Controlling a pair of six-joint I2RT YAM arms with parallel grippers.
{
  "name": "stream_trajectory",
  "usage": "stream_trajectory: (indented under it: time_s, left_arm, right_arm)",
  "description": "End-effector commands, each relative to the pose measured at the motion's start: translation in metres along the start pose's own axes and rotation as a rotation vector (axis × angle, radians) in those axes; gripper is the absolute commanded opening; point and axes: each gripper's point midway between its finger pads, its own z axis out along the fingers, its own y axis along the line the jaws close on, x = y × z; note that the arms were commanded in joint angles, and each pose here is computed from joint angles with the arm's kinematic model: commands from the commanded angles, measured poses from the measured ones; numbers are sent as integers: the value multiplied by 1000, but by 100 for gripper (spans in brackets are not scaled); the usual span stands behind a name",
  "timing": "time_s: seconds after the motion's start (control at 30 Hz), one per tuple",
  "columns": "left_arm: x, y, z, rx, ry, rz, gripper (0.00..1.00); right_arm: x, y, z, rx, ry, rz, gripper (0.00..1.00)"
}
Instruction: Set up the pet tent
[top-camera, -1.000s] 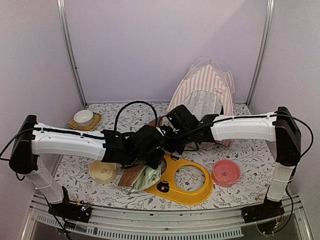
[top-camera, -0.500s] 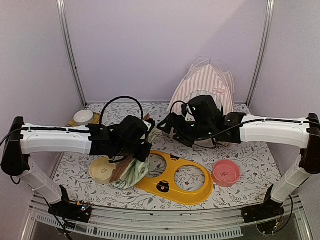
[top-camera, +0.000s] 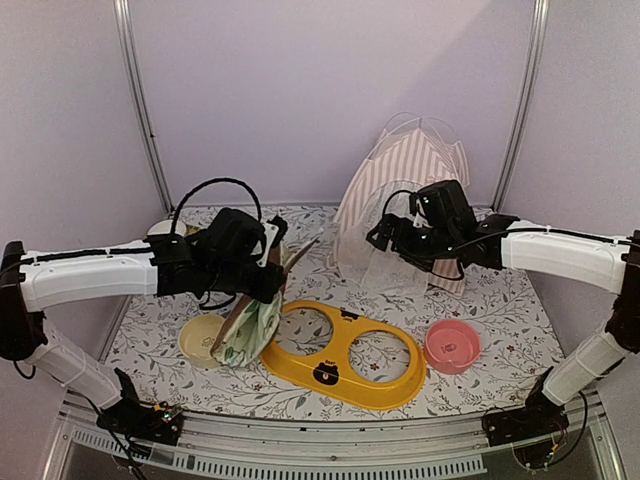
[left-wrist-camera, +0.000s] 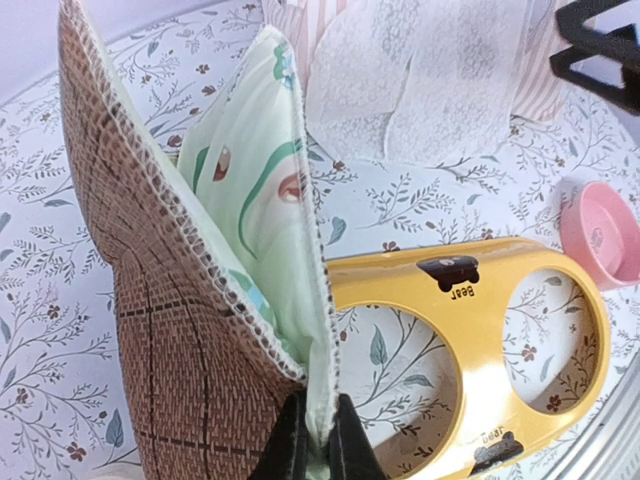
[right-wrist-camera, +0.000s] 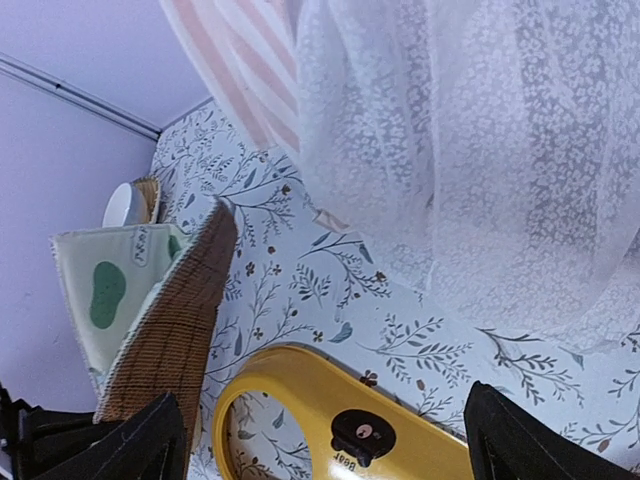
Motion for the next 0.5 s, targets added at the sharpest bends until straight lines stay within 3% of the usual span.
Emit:
stream_trajectory:
  time_s: [0.0, 0.47]
  left_arm:
    - [-20, 3, -23, 51, -60, -17, 0]
    - [-30, 9, -59, 79, -107, -34, 0]
  right_arm:
    - [-11, -32, 23, 100, -13, -58, 97]
    - [-51, -61, 84, 313, -160, -110, 93]
